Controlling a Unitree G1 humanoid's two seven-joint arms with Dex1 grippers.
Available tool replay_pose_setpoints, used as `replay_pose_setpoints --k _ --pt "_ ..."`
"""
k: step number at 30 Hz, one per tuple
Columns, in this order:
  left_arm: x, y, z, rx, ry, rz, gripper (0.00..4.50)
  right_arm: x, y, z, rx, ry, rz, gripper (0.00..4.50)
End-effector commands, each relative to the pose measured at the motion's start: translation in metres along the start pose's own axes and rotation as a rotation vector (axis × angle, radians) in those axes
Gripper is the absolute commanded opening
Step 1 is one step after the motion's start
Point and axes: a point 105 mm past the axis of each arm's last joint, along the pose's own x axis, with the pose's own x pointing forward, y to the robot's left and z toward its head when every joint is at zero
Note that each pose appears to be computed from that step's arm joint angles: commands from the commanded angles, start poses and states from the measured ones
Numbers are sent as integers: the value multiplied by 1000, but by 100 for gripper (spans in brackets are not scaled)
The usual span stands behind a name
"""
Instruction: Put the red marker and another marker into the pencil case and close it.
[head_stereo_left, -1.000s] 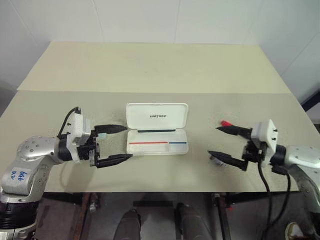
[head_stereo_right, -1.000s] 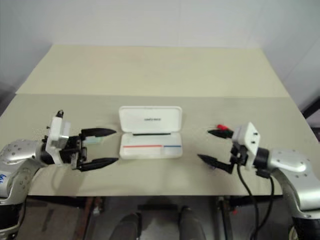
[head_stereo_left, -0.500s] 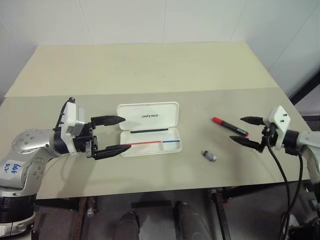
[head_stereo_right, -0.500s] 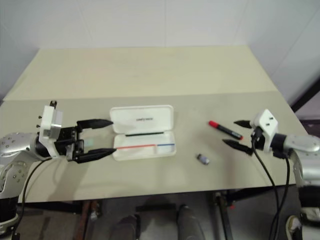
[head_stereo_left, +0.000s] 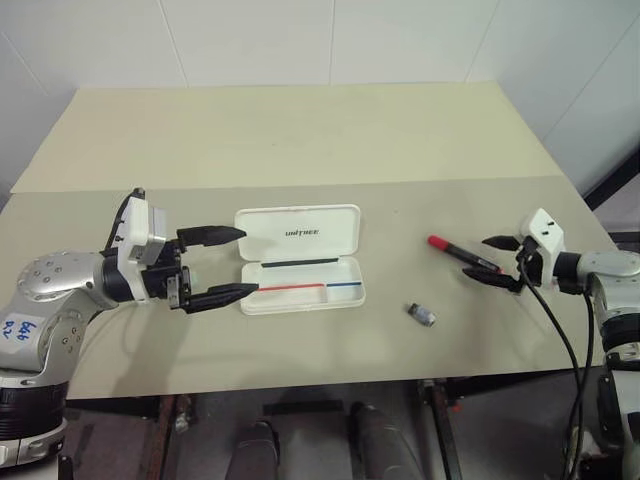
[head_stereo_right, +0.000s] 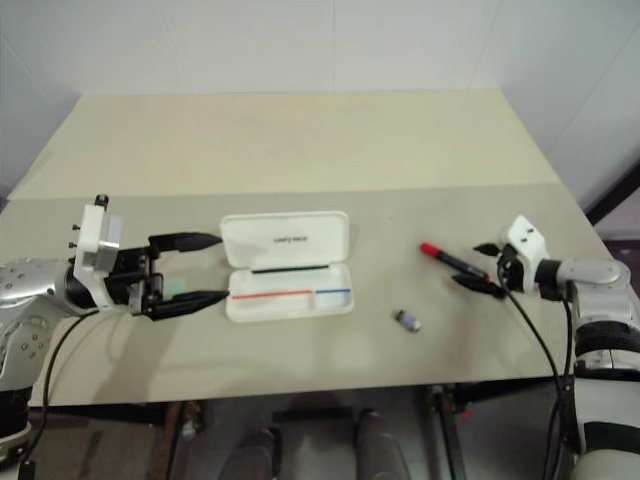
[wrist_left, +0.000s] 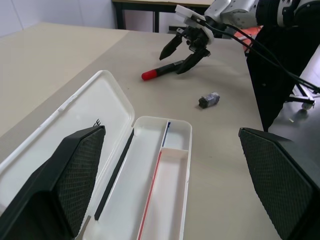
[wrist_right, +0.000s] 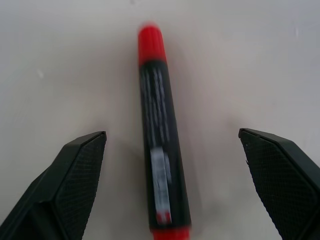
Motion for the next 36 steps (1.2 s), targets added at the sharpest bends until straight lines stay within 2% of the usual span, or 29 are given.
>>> replay_pose_setpoints --k 1,4,10,11,18,22,25,29,34,36 --pt "-3 0 13 69 -8 10 450 -10 -6 -9 2 43 -26 386" --pt "-3 0 12 72 -7 11 450 -12 -4 -17 17 68 -18 283" --pt "-1 2 13 78 -10 2 450 -9 -1 -13 27 36 6 74" --pt "-1 2 13 78 -11 -1 450 -8 1 -12 26 28 21 63" --pt "-6 8 6 93 21 -4 450 -5 -2 4 -38 2 18 64" --pt "-30 17 -7 106 102 33 450 -5 7 41 -149 -102 102 64" --pt "-40 18 -10 107 119 53 450 -6 25 64 -199 -154 179 64" --pt "-45 19 -11 129 103 101 450 2 71 91 -271 -211 323 64" --pt "-42 12 -13 124 102 79 450 25 131 124 -338 -291 498 64" --pt "-42 11 -14 121 107 72 450 34 146 134 -366 -315 544 64"
